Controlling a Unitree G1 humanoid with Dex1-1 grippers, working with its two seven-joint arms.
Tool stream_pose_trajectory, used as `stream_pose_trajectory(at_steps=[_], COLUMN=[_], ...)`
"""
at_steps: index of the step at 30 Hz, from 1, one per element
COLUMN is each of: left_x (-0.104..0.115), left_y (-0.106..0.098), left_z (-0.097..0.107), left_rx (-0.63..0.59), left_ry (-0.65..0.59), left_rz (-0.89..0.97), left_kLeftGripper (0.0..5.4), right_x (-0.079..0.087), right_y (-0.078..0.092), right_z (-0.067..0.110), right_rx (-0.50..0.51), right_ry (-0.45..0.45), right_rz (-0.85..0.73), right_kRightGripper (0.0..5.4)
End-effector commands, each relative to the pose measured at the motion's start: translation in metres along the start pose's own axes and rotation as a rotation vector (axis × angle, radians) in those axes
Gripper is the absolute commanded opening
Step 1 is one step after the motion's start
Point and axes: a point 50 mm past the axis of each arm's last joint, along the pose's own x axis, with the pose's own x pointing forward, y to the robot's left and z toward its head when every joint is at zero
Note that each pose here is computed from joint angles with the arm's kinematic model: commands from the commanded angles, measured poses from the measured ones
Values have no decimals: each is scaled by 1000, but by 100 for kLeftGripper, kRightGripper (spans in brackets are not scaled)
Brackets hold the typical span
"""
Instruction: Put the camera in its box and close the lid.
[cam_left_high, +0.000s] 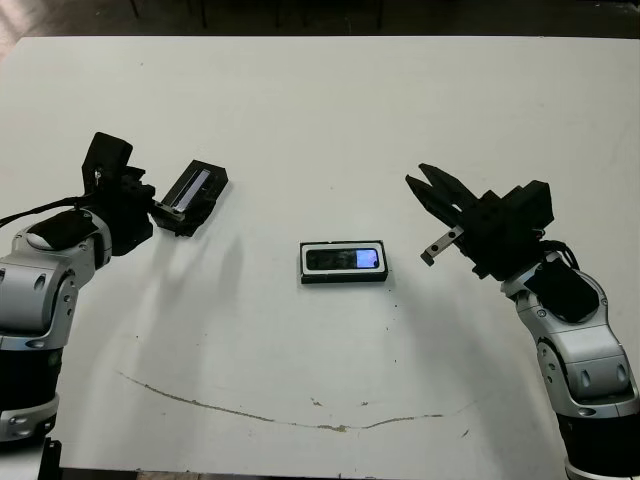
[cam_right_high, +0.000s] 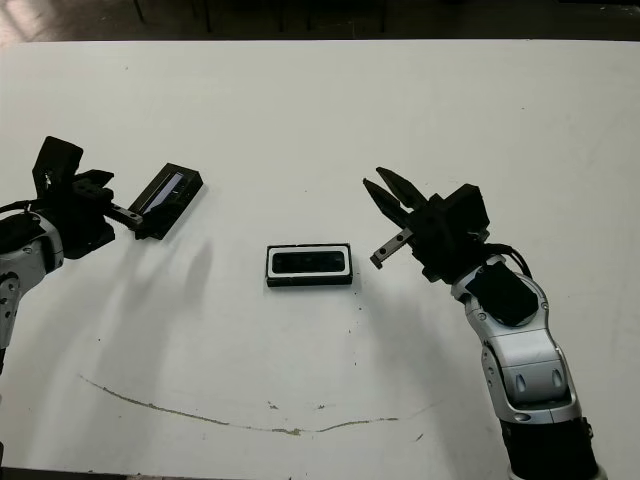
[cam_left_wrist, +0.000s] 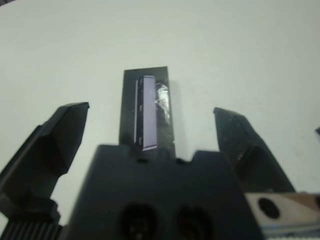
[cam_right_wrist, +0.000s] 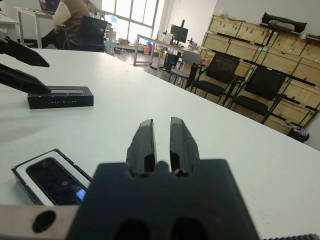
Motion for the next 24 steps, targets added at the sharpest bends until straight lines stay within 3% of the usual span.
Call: stream_pose_trajectory(at_steps=[1, 7, 12, 16, 24], left_x=[1, 4, 4, 5, 7], left_y=[3, 8, 9, 8, 7], left_z=[-9, -22, -29, -34, -40], left_rx=[23, 25, 96, 20, 8], left_ry=[53, 70, 90, 97, 90], left_rz=[-3, -57, -49, -10, -16], left_kLeftGripper=[538, 538, 538, 538, 538], right_x=[-5, -6, -7, -7, -8], right_y=[-1, -2, -3, -4, -5], right_z=[-4, -4, -5, -4, -4], right_rx=[-15, -9, 0, -8, -16], right_ry=[36, 25, 25, 29, 37], right_rz=[8, 16, 25, 24, 29], right_kRightGripper=[0, 0, 0, 0, 0])
